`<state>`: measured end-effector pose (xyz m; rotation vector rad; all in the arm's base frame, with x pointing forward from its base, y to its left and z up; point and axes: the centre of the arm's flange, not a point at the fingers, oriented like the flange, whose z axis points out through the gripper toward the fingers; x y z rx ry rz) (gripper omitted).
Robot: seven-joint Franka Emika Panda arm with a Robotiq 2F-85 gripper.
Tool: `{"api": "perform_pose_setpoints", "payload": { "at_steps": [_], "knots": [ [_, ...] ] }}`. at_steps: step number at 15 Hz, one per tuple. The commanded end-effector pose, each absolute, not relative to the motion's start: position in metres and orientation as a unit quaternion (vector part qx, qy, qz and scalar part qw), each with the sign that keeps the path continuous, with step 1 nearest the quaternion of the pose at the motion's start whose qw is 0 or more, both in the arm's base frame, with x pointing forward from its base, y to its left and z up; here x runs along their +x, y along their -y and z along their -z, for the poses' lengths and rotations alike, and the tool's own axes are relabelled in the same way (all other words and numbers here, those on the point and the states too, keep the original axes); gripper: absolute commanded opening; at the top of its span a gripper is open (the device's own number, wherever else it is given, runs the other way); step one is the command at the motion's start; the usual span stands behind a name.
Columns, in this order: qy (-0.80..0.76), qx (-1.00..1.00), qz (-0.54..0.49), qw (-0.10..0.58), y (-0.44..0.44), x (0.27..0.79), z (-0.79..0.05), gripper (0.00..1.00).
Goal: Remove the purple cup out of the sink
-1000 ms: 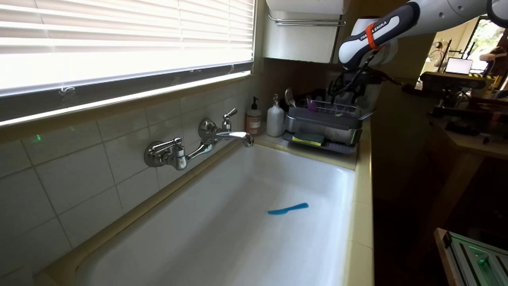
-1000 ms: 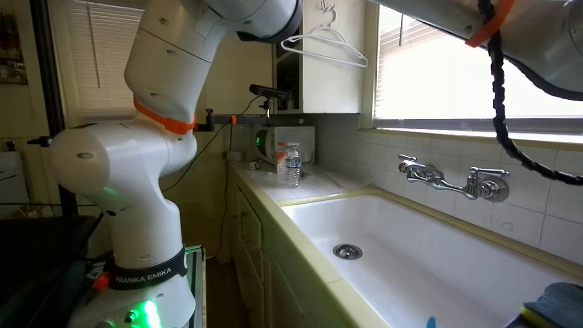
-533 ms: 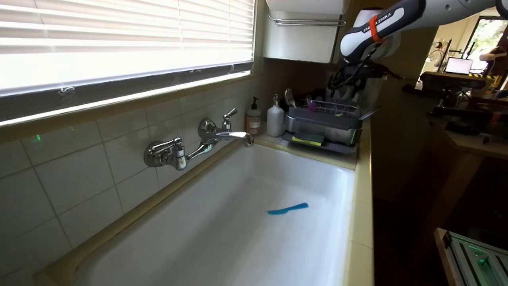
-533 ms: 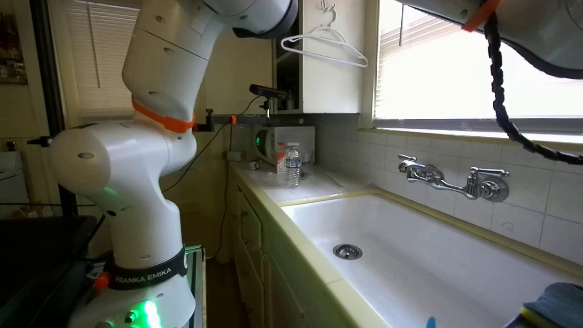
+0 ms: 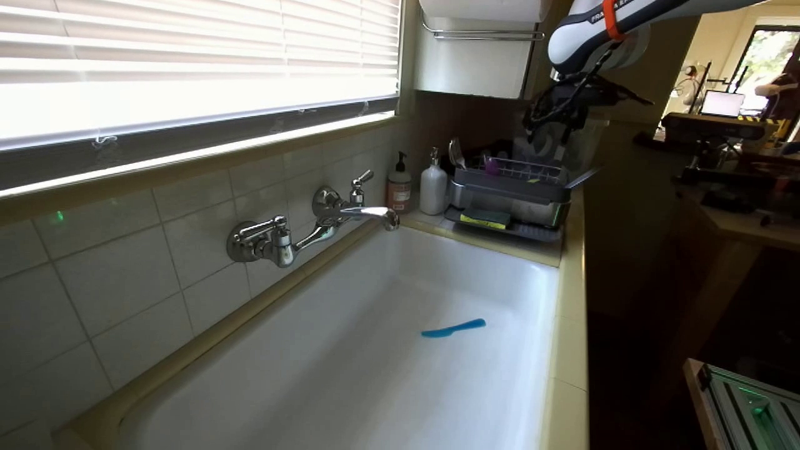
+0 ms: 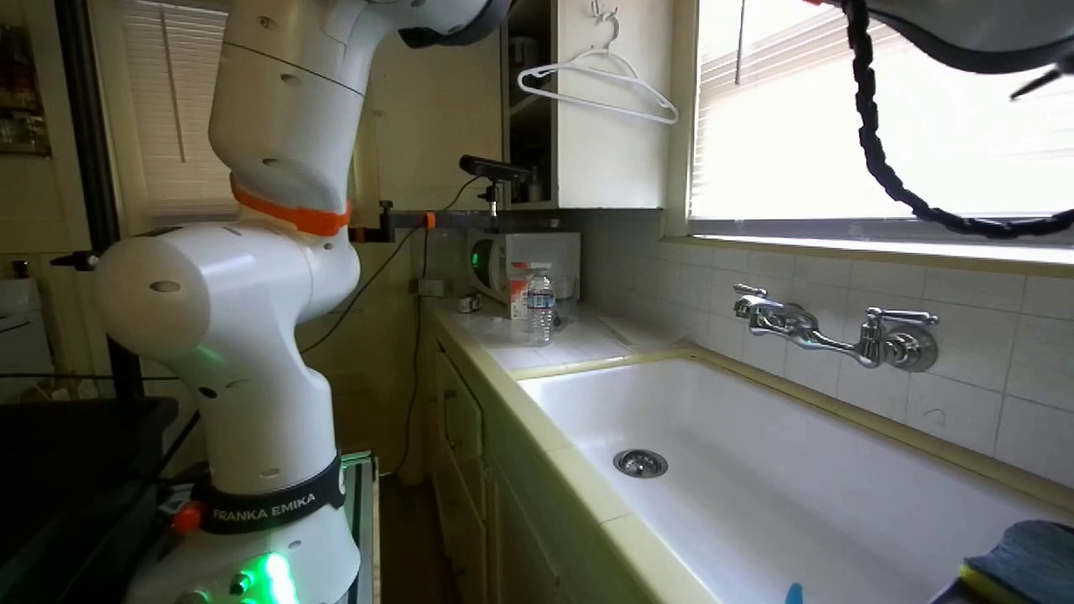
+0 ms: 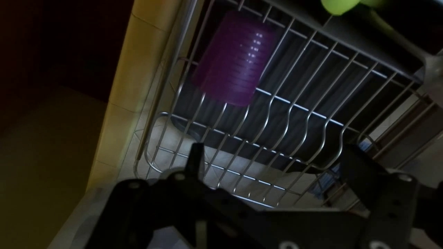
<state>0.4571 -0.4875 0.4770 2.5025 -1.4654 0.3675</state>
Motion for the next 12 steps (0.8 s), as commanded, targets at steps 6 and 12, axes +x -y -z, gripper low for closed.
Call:
{"api": "perform_pose_setpoints", "payload": {
  "at_steps": [6,12],
  "knots": [
    [0.471,0.871,-0.084,0.111,0.417,0.419,-0.482,1.0],
    [0.456,0.881,-0.093,0.09,0.382,0.401,-0.484,1.0]
  ]
}}
